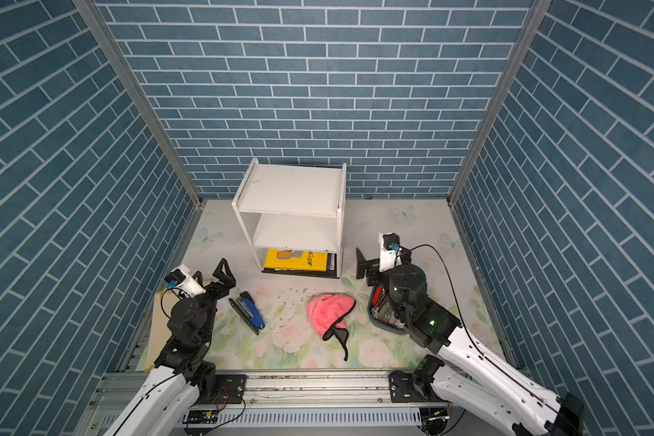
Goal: Wipe the bookshelf clean with a cloth
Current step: Reset both arms
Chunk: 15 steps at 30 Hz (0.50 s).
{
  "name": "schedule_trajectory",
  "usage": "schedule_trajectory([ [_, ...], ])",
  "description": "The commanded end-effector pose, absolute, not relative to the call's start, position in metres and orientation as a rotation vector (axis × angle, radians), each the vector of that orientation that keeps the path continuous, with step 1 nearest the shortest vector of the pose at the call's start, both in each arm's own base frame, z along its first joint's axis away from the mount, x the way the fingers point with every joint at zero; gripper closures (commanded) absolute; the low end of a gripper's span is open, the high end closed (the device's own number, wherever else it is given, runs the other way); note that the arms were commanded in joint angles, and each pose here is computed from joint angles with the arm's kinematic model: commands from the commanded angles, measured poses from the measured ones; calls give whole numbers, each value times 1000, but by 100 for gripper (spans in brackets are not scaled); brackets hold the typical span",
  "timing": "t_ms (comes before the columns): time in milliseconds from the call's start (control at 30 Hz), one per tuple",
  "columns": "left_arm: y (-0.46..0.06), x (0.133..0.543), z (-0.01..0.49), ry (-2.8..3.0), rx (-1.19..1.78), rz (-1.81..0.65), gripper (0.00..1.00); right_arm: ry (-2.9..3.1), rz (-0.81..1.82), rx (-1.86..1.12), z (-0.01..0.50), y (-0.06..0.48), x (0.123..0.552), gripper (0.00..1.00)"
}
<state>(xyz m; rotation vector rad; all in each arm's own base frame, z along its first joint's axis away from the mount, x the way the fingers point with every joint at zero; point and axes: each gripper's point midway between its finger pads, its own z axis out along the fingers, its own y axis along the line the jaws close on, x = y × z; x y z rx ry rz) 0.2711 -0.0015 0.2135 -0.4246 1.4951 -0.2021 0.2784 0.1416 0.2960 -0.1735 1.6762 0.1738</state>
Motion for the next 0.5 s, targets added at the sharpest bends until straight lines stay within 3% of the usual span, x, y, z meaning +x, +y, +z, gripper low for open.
schedule_trajectory([
  [0, -25, 270, 233, 1437, -3, 14, 0, 1529, -161, -87, 290, 79, 302, 0],
  [200, 23, 278, 215, 1399, -194, 175, 0, 1624, -221, 157, 203, -11, 348, 0],
  [467, 50, 300, 175, 1425, -308, 50, 0, 1605, -156, 63, 152, -10, 354, 0],
])
